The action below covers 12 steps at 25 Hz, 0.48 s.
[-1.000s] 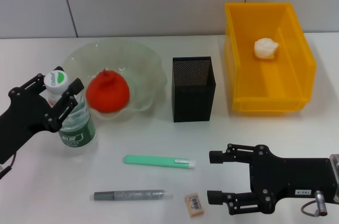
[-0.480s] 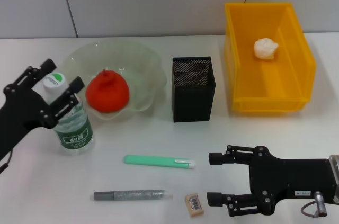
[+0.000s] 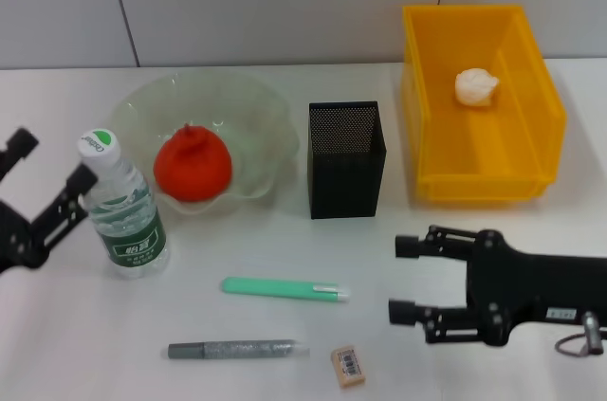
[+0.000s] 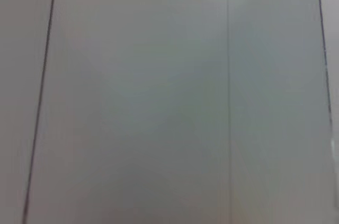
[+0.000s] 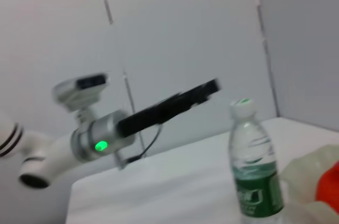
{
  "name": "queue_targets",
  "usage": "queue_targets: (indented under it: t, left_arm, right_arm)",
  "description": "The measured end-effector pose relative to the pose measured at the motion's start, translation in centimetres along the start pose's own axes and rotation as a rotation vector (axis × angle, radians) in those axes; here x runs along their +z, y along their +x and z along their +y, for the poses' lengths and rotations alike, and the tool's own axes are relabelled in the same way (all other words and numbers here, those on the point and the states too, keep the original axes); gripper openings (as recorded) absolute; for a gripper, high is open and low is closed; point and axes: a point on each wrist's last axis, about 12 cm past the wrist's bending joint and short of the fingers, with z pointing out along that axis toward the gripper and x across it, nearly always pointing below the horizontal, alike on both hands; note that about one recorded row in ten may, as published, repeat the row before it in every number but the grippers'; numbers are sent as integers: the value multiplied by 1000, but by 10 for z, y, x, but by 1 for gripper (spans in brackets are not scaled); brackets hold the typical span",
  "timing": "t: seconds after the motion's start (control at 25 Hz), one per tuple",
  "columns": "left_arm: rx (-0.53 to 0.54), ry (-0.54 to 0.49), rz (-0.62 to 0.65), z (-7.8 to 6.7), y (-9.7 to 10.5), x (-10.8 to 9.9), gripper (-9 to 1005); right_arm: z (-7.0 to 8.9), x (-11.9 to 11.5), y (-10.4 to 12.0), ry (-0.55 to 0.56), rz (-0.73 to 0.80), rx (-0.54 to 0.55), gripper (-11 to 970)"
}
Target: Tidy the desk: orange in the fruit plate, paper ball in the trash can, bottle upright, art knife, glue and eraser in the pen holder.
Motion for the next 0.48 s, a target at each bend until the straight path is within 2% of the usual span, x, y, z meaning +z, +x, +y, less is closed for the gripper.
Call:
queue_targets:
  t: [0.08,0.24,0.32,0.48]
  left_arm:
    - [-3,16,8,-4,1,-5,811]
    - [10,114,67,-18,8,-13,811]
    - [7,150,93,-22,10,-14,811]
    - [7,182,111,-27,14,-14,811]
  right_arm:
    - [-3,-3,-5,10,4,13,795]
    - [-11,-11,-19,27,39,28,795]
    - [-17,-15,-33,31,106,33,795]
    - [-21,-15,-44,36,182,32,795]
